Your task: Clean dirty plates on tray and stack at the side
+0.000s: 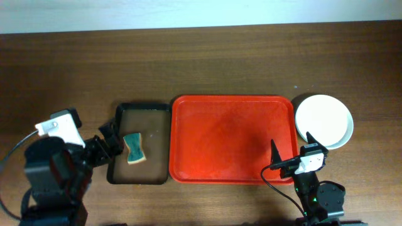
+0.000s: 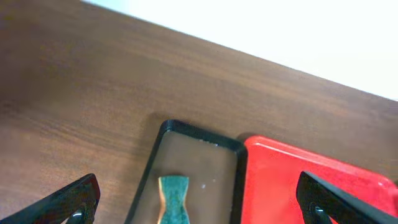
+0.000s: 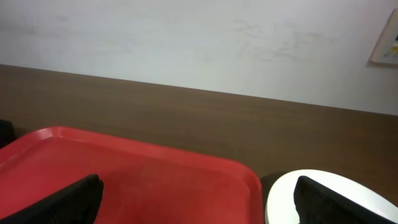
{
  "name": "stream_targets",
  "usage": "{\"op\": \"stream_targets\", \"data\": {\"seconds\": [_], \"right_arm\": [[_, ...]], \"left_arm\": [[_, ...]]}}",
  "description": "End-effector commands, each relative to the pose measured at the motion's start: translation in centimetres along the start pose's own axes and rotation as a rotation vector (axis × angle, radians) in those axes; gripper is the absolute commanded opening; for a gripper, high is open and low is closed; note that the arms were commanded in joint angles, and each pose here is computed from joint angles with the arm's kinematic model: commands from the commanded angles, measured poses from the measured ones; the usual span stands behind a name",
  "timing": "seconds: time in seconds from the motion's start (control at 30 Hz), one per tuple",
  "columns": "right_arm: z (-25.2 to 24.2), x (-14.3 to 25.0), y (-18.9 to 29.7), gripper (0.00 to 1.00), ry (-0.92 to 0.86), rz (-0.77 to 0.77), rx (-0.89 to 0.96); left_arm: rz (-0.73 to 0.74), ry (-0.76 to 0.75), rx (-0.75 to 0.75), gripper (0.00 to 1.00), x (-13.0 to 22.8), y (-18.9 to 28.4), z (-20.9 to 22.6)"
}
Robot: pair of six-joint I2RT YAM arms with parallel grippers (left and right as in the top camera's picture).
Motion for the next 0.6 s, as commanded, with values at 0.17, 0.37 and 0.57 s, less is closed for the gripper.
{"op": "stream_targets", "data": {"seconds": [0.17,0.37,0.57], "right_arm": [[0.1,0.2,0.0,0.98,0.006,0.0,-0.008],[0.1,0.2,0.0,0.98,0.006,0.0,-0.008],[0.1,0.2,0.0,0.98,0.006,0.0,-0.008]], "left_arm": [[0.034,-0.023,0.041,0.99,6.6,-0.1,2.6],[-0.341,-0.015,0.333,0.99,8.1,-0.1,2.8],[-0.849,-0.053,0.71,0.99,4.4,4.8,-0.3]]}}
Point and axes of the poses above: each gripper's point midway between its finger pads, its own y axis back along the fingers, its own z axis along the line the jaws close on, x = y × z, the point moved 7 cm from there along y, back along the fingers, and after that the axes turned 14 degrees about y, right-handed, at the moved point
